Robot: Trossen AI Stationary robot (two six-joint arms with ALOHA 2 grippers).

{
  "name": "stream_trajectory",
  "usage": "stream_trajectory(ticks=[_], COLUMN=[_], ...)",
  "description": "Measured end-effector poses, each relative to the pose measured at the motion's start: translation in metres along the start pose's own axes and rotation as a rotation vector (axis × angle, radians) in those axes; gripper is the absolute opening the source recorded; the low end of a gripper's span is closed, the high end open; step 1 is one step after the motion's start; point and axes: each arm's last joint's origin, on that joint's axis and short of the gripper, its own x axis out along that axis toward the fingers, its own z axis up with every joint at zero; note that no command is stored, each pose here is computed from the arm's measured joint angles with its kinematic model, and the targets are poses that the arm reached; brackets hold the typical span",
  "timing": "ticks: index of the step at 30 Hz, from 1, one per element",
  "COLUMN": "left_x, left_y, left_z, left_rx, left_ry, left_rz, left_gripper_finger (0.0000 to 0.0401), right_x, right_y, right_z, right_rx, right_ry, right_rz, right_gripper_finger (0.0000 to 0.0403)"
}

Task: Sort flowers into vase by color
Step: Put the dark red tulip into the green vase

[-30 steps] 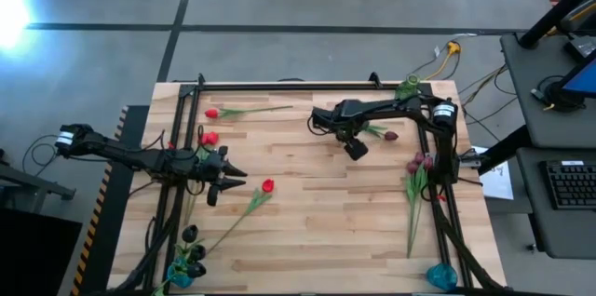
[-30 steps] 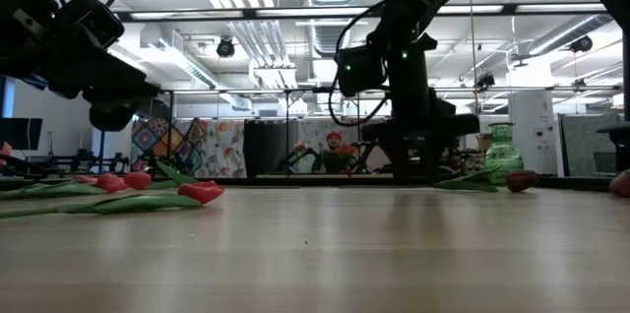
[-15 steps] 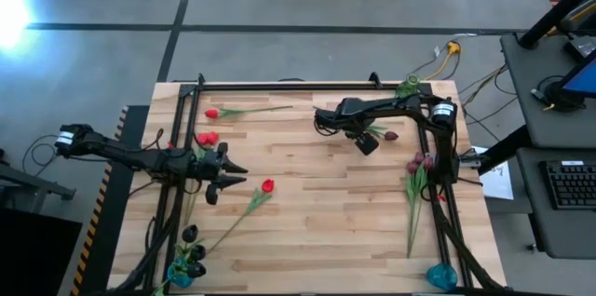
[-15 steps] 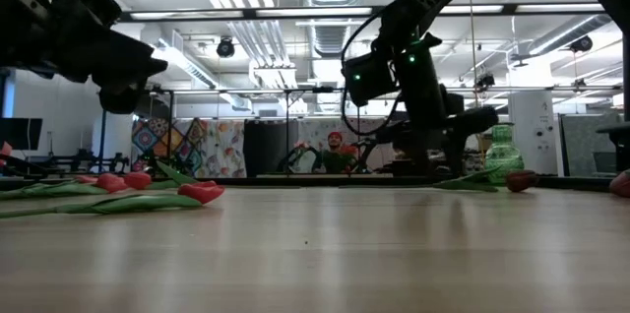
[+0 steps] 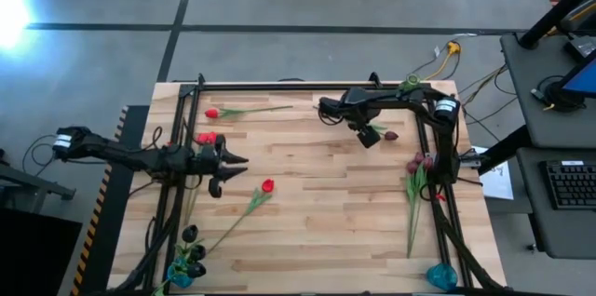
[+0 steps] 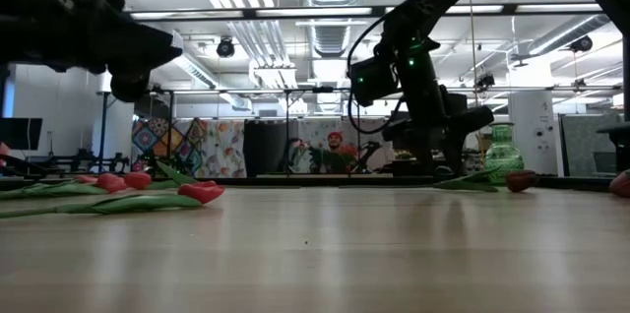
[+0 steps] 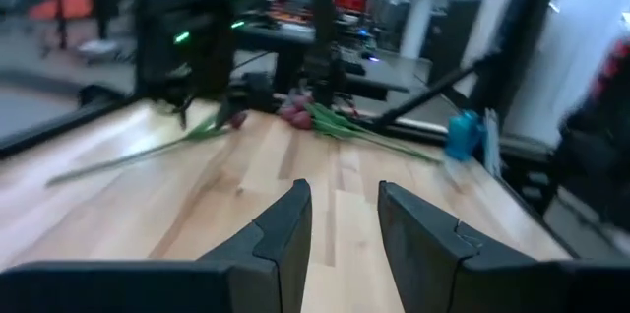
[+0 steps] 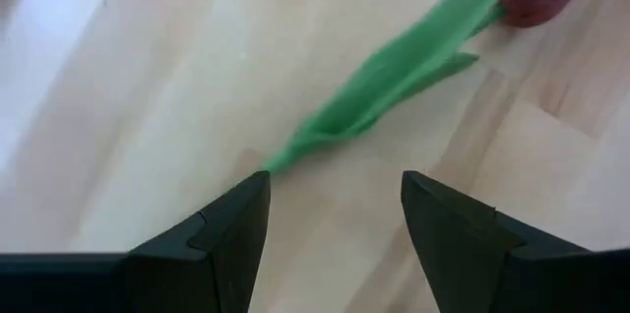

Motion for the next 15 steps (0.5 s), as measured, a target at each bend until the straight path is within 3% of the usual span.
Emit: stream_trajectory(ticks=[6, 10, 15], left_x=[0.006, 0.008, 0.010], left_y=[0.014, 0.014, 0.008], left_z=[0.008, 0.018, 0.050], left_rx=[-0.186, -0.197, -0.157], left_ry=[0.100, 0.215, 0.244], left_rz=[0.153, 0.215, 0.219], left_gripper_finger=[0.0107, 0.0107, 0.0107], right_x=[0.001, 0.004, 0.012], right_y=[0.000, 0.004, 0.015], right_z=[0.005, 0.012, 0.030], right_rx=[0.100, 0.196, 0.227], right_ry=[0.019, 0.017, 0.014], right_rz=[-0.066, -0.072, -0.098], right_gripper_finger=[0.0224, 0.0224, 0.0224])
